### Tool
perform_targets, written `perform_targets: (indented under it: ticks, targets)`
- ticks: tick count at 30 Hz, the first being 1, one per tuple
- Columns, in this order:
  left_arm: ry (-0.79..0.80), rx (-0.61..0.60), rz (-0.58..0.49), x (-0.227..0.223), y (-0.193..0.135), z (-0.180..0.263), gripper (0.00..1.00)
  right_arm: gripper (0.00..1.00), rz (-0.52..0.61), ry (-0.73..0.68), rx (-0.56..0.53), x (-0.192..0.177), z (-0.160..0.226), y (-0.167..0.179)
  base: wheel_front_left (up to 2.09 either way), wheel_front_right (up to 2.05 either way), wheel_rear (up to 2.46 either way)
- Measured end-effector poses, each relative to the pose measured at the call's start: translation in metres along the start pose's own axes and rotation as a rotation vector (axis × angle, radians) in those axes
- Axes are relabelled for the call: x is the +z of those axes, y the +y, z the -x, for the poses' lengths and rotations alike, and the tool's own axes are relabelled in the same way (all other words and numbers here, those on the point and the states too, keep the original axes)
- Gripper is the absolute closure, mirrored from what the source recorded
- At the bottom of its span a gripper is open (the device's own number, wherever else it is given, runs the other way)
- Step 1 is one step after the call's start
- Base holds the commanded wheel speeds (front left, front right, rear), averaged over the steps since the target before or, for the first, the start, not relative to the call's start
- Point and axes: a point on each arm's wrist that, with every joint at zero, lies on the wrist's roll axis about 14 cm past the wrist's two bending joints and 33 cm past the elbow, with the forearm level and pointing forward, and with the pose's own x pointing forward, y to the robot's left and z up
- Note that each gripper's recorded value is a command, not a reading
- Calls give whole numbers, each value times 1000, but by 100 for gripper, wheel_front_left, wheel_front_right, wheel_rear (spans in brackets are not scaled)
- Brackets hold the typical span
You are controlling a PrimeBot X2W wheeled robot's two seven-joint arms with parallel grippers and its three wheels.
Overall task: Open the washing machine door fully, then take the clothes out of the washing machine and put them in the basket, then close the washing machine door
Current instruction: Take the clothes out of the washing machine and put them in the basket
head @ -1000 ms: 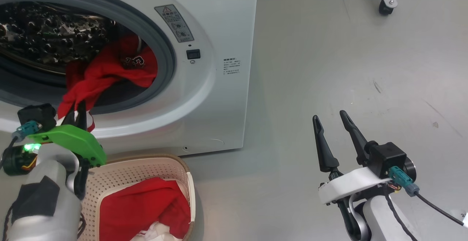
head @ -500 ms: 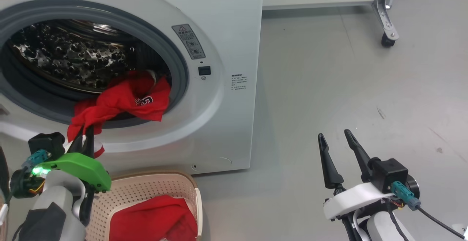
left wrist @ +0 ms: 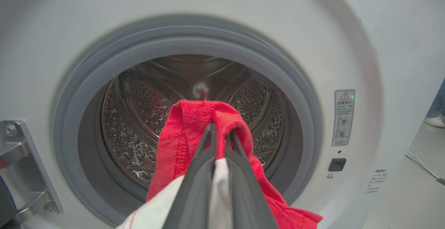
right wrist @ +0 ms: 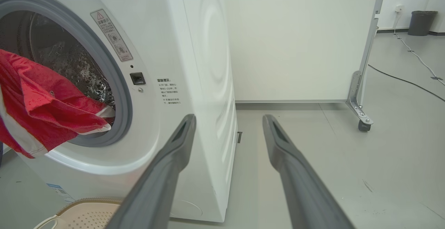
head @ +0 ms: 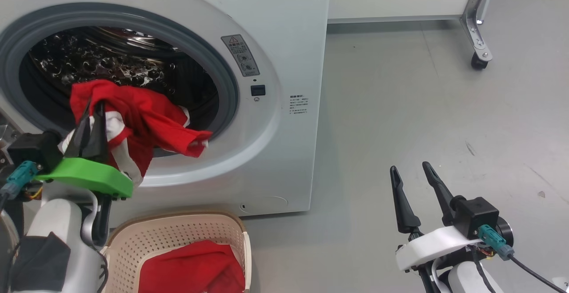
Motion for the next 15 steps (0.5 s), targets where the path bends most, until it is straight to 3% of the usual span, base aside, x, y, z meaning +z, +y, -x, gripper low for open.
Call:
perform_targets:
  ticks: [8, 15]
  targets:
    - [-137, -19, 2, 40, -5, -1, 100, 0, -3, 5, 6, -2, -2, 1, 0, 0, 0]
    - [-160, -33, -2, 42, -12, 7, 100, 0, -5, 9, 4, -3, -3, 0, 0, 0, 0]
